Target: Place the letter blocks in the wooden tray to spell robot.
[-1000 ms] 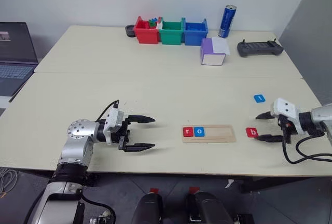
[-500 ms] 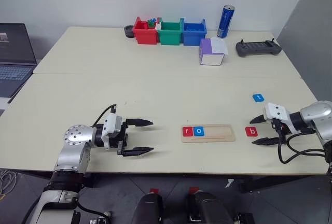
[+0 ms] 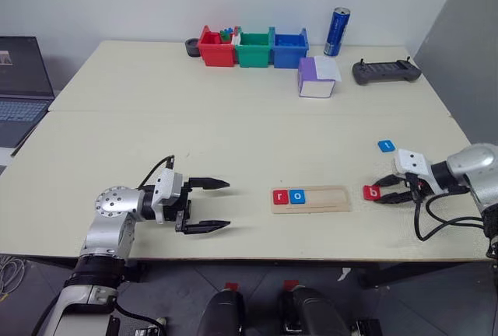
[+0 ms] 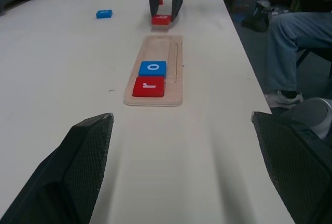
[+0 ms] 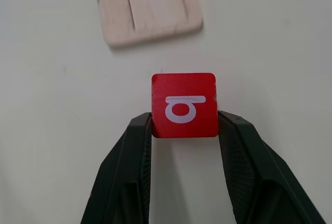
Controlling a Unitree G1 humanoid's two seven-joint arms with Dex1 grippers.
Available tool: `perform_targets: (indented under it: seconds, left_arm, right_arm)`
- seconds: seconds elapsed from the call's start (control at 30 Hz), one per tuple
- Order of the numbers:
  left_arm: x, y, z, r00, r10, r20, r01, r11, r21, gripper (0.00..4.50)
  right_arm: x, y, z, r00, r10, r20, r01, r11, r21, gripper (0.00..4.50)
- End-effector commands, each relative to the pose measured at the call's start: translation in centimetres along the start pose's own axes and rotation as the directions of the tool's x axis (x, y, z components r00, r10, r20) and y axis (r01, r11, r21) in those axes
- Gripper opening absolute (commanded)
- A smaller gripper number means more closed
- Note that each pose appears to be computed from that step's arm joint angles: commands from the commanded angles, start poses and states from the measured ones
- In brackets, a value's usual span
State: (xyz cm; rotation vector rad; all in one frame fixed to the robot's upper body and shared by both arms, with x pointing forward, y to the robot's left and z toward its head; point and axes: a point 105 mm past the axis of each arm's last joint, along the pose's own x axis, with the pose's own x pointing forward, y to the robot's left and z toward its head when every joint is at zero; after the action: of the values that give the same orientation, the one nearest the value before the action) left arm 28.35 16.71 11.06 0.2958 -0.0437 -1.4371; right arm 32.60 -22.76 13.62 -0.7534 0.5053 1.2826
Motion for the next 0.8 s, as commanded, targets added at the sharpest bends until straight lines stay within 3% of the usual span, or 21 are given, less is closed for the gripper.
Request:
perform_targets:
  seconds: [0.03, 0.13, 0.43, 0.8]
  left_arm:
    - [-0.5, 0.4, 0.5, 1.0, 0.005, -0.003, -0.005, 1.0, 0.023, 4.5]
    - [-0.4, 0.4, 0.5, 1.0, 0.001, -0.006, -0.001, 1.0, 0.025, 4.5]
    - [-0.1, -0.2, 0.4, 1.0, -0.01, -0.005, 0.01, 1.0, 0.022, 4.5]
    - [0.3, -0.7, 0.3, 1.0, -0.02, -0.015, 0.021, 0.999, 0.024, 4.5]
  right_arm:
    - [-0.2, 1.2, 4.8, 0.992, 0.086, 0.088, -0.079, 0.994, -0.081, 1.47]
    - [1.6, 2.0, 6.7, 0.99, 0.106, 0.094, -0.095, 0.989, -0.109, 1.47]
    - [6.1, 2.2, 6.5, 0.998, 0.053, 0.02, -0.05, 0.993, -0.111, 1.47]
    - [7.7, 1.4, 6.3, 0.999, 0.015, -0.04, -0.022, 0.985, -0.172, 1.47]
